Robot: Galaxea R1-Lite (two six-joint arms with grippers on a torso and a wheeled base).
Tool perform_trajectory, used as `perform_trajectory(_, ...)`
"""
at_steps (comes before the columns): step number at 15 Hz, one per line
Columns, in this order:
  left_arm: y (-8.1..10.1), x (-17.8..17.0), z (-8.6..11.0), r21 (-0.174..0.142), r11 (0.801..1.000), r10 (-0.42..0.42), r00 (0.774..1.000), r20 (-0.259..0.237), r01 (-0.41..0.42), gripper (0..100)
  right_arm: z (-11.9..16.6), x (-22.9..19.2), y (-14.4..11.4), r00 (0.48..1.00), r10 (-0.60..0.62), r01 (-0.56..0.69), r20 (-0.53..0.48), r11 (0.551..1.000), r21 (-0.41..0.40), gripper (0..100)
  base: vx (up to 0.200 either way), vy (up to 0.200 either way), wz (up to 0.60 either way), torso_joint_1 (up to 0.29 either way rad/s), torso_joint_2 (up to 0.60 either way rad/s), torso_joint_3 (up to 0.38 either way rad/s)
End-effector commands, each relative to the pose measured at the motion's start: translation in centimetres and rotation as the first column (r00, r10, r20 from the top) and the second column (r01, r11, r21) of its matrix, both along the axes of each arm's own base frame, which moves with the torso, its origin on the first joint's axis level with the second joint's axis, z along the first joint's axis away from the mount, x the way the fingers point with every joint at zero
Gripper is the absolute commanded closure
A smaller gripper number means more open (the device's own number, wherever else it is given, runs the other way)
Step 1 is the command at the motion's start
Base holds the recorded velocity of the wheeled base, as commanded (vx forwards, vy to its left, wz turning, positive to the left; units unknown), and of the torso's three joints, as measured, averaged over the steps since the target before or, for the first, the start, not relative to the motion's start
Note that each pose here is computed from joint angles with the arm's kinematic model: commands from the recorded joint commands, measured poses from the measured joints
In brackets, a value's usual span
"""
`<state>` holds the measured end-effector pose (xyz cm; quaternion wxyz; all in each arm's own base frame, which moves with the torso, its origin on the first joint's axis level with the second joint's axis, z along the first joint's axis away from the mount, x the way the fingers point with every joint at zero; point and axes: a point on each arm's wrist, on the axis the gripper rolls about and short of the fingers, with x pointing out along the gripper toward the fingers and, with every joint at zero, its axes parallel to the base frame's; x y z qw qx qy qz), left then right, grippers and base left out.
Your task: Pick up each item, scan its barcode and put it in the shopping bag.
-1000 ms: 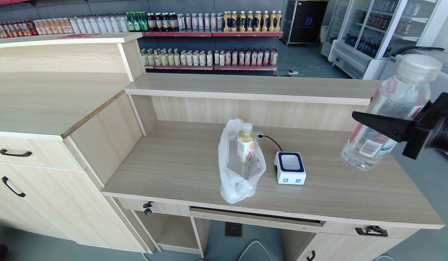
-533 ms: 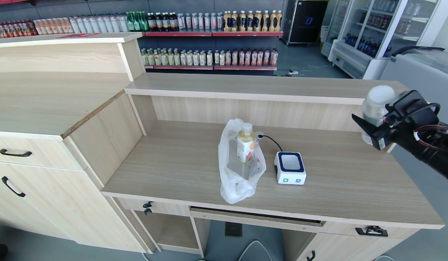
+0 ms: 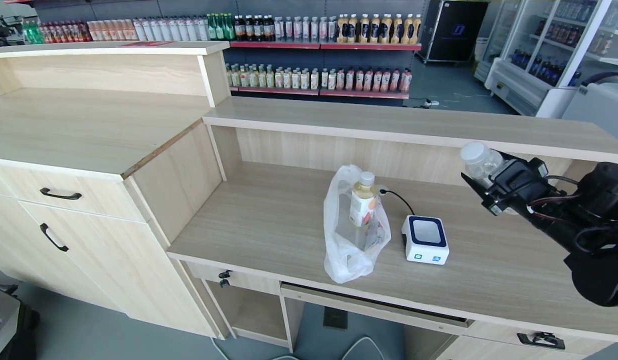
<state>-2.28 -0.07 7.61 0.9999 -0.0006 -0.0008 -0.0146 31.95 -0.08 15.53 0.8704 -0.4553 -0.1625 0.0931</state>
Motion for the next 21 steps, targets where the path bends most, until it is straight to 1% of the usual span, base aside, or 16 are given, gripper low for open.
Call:
perform_trajectory(1,0.0,0.0,0.0,0.0,1.0,0.0,1.0,0.0,0.0,0,-2.1,1.4,-0.2,1.0,0.012,-0.012,-0.015,1.0,-0.015,100,0.0,0.0,0.0,0.0,0.0,0.0)
perform_trajectory(2,0.0,0.0,0.0,0.0,1.0,0.0,1.0,0.0,0.0,0,-3.6,2.0,-0.3,0.998,0.01,-0.011,-0.058,1.0,-0.018,100,0.0,0.0,0.0,0.0,0.0,0.0)
perform_trajectory(3,0.0,0.0,0.0,0.0,1.0,0.0,1.0,0.0,0.0,0,-4.4,2.5,-0.8,0.998,0.003,-0.006,-0.068,0.999,-0.042,100,0.0,0.0,0.0,0.0,0.0,0.0)
perform_trajectory(5,0.0,0.0,0.0,0.0,1.0,0.0,1.0,0.0,0.0,0,-5.4,3.7,-1.9,0.998,0.024,-0.03,-0.056,0.994,-0.104,100,0.0,0.0,0.0,0.0,0.0,0.0)
perform_trajectory(7,0.0,0.0,0.0,0.0,1.0,0.0,1.0,0.0,0.0,0,-6.1,4.7,-2.0,0.997,0.062,-0.068,-0.054,0.991,-0.117,100,0.0,0.0,0.0,0.0,0.0,0.0)
perform_trajectory(10,0.0,0.0,0.0,0.0,1.0,0.0,1.0,0.0,0.0,0,-6.3,5.8,-2.1,0.997,0.069,-0.072,-0.037,0.99,-0.119,100,0.0,0.0,0.0,0.0,0.0,0.0)
perform_trajectory(17,0.0,0.0,0.0,0.0,1.0,0.0,1.0,0.0,0.0,0,-8.2,6.2,-1.9,0.982,0.167,-0.177,-0.084,0.977,-0.122,100,0.0,0.0,0.0,0.0,0.0,0.0)
perform_trajectory(21,0.0,0.0,0.0,0.0,1.0,0.0,1.0,0.0,0.0,0,-9.0,6.3,-2.0,0.979,0.176,-0.189,-0.106,0.975,-0.117,100,0.0,0.0,0.0,0.0,0.0,0.0)
